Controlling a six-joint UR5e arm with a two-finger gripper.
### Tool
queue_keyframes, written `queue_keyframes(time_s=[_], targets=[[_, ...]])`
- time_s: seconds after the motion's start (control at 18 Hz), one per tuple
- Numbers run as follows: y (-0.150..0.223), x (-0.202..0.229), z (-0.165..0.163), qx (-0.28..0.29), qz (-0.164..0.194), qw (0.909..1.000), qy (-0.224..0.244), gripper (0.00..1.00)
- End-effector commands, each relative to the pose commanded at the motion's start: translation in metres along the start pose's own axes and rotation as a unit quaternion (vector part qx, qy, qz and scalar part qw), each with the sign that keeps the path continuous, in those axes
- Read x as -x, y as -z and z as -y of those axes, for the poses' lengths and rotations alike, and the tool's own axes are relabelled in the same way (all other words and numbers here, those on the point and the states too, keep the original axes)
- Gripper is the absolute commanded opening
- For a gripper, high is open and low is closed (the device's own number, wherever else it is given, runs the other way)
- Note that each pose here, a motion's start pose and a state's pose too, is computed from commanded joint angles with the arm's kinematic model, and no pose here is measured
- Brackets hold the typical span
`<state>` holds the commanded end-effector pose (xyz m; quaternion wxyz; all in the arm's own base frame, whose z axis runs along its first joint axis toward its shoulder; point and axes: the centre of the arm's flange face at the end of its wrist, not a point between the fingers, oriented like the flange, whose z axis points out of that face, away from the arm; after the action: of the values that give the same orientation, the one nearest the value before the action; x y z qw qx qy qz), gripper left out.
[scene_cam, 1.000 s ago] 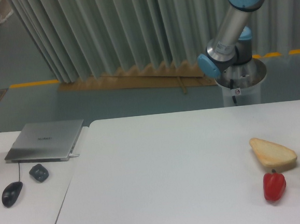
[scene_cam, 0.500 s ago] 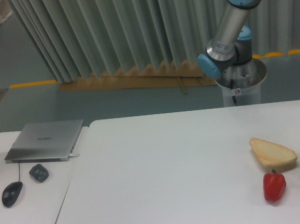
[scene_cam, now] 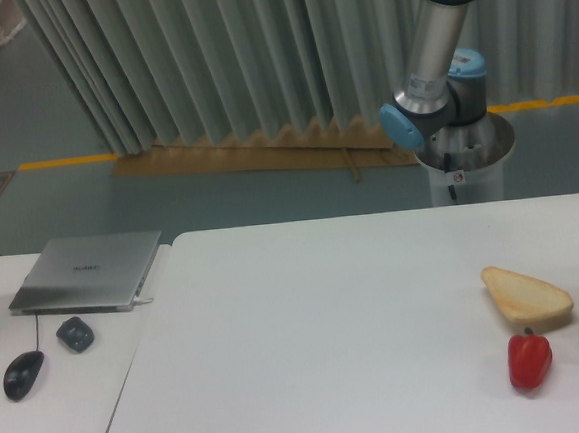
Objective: Place the yellow pepper on the table
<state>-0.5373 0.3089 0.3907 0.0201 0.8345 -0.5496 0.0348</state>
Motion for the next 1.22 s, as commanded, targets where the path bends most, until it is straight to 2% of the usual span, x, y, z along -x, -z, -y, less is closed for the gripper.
queue_keyframes(time_s=[0.11,0.44,0.72,0.94,1.11,1.22], targets=[[0.009,0.004,0.015,-0.009,0.009,0.9993,0.034,0.44],[0.016,0.049,0.079,-0.015,0.024,0.9924,0.12,0.44],[0.013,0.089,0.127,-0.021,0.055,0.977,0.205,0.44],[0.005,0.113,0.147,-0.018,0.074,0.9668,0.244,0.44],[0.0,0.133,0.16,-0.026,0.101,0.9566,0.272,0.42],[-0.002,0.141,0.163,-0.026,0.103,0.9538,0.281,0.41]])
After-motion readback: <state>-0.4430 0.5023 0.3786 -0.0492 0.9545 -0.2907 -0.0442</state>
